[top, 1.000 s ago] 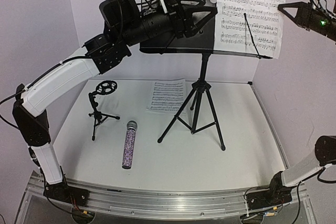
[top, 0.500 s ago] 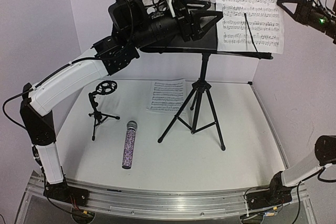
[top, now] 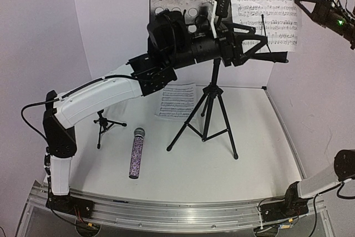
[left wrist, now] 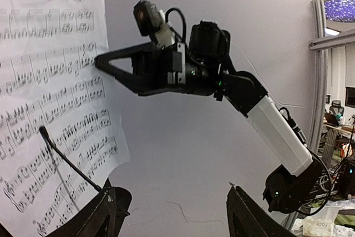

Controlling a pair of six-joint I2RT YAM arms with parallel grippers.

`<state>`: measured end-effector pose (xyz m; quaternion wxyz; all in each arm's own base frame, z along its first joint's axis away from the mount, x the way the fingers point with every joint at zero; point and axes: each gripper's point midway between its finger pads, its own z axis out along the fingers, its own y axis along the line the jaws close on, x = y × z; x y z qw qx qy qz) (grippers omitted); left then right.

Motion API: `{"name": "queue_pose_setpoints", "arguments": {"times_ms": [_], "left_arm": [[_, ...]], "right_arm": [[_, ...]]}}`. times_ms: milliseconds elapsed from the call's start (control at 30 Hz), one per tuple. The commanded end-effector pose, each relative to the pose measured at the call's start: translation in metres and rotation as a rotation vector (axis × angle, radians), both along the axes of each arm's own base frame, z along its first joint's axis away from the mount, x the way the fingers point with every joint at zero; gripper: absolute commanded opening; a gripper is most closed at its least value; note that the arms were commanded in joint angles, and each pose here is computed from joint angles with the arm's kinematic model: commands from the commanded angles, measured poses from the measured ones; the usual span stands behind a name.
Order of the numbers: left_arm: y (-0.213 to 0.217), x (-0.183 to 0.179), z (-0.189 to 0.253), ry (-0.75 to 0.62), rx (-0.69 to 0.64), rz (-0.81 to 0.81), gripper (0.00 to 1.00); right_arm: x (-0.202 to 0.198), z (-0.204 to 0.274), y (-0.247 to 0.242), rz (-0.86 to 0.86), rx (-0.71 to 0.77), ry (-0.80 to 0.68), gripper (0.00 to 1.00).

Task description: Pack up the instrument practice props

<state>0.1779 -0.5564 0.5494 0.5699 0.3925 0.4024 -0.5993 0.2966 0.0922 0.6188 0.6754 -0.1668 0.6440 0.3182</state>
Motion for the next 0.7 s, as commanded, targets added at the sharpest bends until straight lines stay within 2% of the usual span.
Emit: {"name": "queue_pose_setpoints", "arguments": {"times_ms": [0, 133, 300, 433, 667], "left_arm": [[-0.009, 0.004, 0.010, 0.089, -0.068, -0.015, 0.70], [-0.025, 0.021, 0.004, 0.159, -0.084, 0.014, 0.71], [-0.030, 0.025, 0.000, 0.172, -0.128, 0.007, 0.72], [-0.043, 0.032, -0.019, 0.237, -0.088, 0.010, 0.71], [-0.060, 0.018, -0.035, 0.296, -0.076, -0.038, 0.72]], "right_arm": [[-0.013, 0.014, 0.003, 0.018, 0.013, -0.055, 0.00], [-0.015, 0.012, 0.003, 0.020, 0.011, -0.053, 0.00], [-0.024, 0.014, 0.006, 0.029, 0.002, -0.068, 0.00], [-0.028, 0.015, 0.006, 0.027, -0.006, -0.079, 0.00], [-0.027, 0.010, 0.007, 0.039, -0.001, -0.063, 0.00]]}}
